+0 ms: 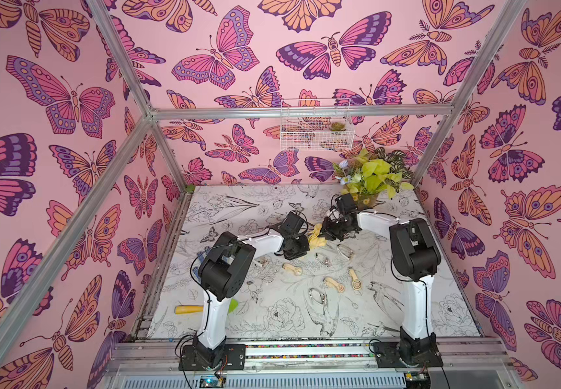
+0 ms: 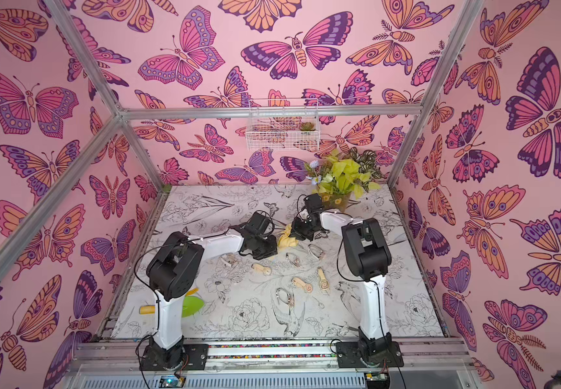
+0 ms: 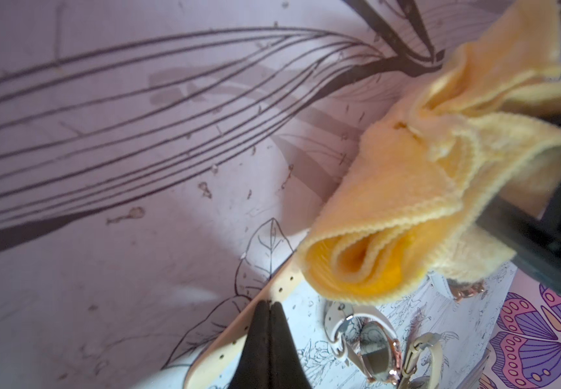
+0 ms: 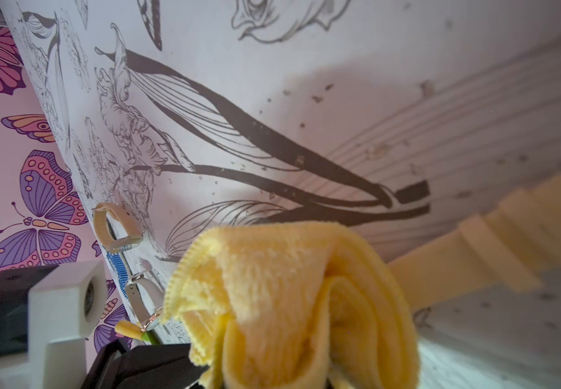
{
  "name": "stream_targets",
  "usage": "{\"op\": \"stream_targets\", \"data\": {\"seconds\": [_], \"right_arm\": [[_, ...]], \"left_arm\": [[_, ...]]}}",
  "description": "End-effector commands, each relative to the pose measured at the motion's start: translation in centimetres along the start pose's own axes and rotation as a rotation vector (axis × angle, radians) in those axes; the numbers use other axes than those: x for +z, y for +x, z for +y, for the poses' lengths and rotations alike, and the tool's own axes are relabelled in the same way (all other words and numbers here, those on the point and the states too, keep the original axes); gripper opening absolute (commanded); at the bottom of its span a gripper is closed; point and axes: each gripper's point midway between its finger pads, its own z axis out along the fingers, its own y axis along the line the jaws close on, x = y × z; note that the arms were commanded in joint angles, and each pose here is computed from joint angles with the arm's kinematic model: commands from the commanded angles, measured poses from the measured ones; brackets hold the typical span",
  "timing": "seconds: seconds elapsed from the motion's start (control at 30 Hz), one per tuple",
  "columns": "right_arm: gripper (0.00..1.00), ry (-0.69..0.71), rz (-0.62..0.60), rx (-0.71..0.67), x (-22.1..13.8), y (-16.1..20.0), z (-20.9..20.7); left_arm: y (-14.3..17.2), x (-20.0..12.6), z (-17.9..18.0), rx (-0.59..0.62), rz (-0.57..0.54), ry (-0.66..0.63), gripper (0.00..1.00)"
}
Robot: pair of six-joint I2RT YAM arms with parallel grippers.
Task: Wipe the watch dial
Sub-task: Wipe the dirt from the watch dial.
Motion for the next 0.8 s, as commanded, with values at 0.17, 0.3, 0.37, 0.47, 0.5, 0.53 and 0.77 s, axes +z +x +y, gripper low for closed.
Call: {"op": "stream_targets", "data": {"seconds": [0.17,0.3,0.37,0.47,0.5,0.53,0.77], "right_arm": [[0.00,0.201,-0.010,0.092,-0.1,0.2,-6.9],[0.00,0.192,-0.021,0.089,-0.5,0.0,-6.4],[0.00,0.192,-0.023,0.088,-0.7,-0.1,-6.4],[0.00,0.188,-0.023,0.081,-0.8,0.0,-6.2],[0.00,0.188,-0.021,0.081,-0.8,0.1,-6.2],[0.00,0.189,-0.020,0.082,-0.8,0.1,-6.2],[0.00,0.191,-0.023,0.064,-1.4,0.1,-5.8]], "left_arm": [[2.7,0.0,4.8,0.000,0.118,-0.182,0.00],[2.6,-0.5,5.3,0.031,0.131,-0.228,0.00],[2.7,-0.8,5.6,0.052,0.144,-0.259,0.00],[2.6,-1.1,6.4,0.074,0.150,-0.308,0.00],[2.7,-1.1,6.7,0.076,0.154,-0.323,0.00],[2.7,-1.1,7.0,0.082,0.158,-0.336,0.00],[3.1,-0.3,8.3,0.112,0.194,-0.390,0.00]]}}
